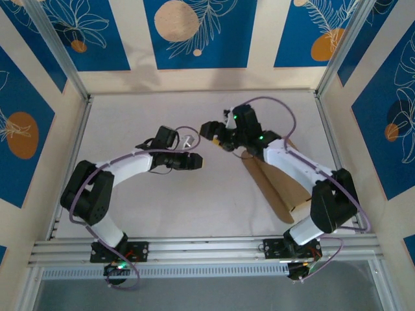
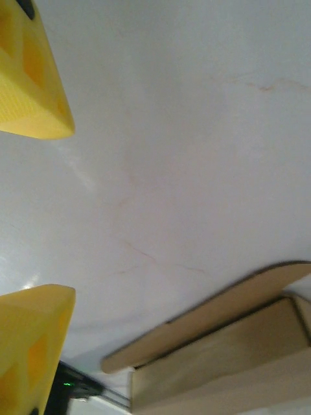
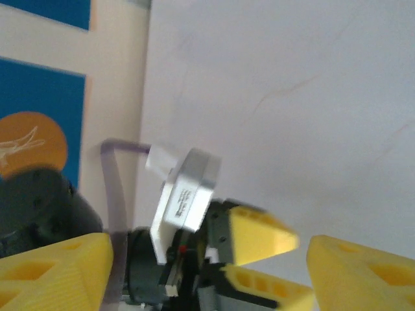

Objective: Fold the paper box

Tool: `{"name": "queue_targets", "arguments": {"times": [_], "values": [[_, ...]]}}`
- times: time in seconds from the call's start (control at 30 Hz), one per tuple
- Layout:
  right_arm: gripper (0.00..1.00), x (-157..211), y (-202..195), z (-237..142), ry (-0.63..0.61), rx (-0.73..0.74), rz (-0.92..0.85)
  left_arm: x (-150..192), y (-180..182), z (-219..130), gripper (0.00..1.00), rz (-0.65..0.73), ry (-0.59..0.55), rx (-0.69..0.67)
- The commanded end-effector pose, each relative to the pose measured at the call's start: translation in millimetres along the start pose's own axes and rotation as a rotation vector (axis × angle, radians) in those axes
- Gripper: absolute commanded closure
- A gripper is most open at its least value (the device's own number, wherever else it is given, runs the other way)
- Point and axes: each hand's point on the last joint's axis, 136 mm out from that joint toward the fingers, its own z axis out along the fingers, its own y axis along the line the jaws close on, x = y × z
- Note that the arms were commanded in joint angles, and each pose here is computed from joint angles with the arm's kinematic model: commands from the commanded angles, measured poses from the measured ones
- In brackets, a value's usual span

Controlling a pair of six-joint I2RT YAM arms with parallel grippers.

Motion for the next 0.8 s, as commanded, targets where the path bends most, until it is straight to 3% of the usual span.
{"name": "queue_targets", "arguments": {"times": [0.0,0.1,0.3,0.4,0.6,0.77], "values": [[0.2,-28.8,-122.7,-54.8,-0.036,0.559,-0.083,-23.6,-13.3,-2.0,0.39,-0.076,-0.164,0.01],[0.23,-44.9,-191.6,-85.8,-0.061,0.737,-0.01,-28.6,-32.8,10.7,0.41,-0.079,-0.223,0.012],[0.37,15.4,-224.5,-75.3,0.19,0.709,0.102,-28.7,-50.9,41.4,0.41,-0.193,-0.238,0.071],[0.43,34.9,-243.5,-73.8,0.24,0.728,0.156,-25.3,-53.9,60.0,0.41,-0.215,-0.237,0.106],[0.49,47.9,-240.7,-35.5,0.313,0.587,0.311,-21.6,-55.3,79.0,0.38,-0.284,-0.225,0.188],[0.48,47.2,-186.3,6.7,0.311,0.328,0.459,-22.2,-47.8,67.9,0.36,-0.228,-0.223,0.086]]}}
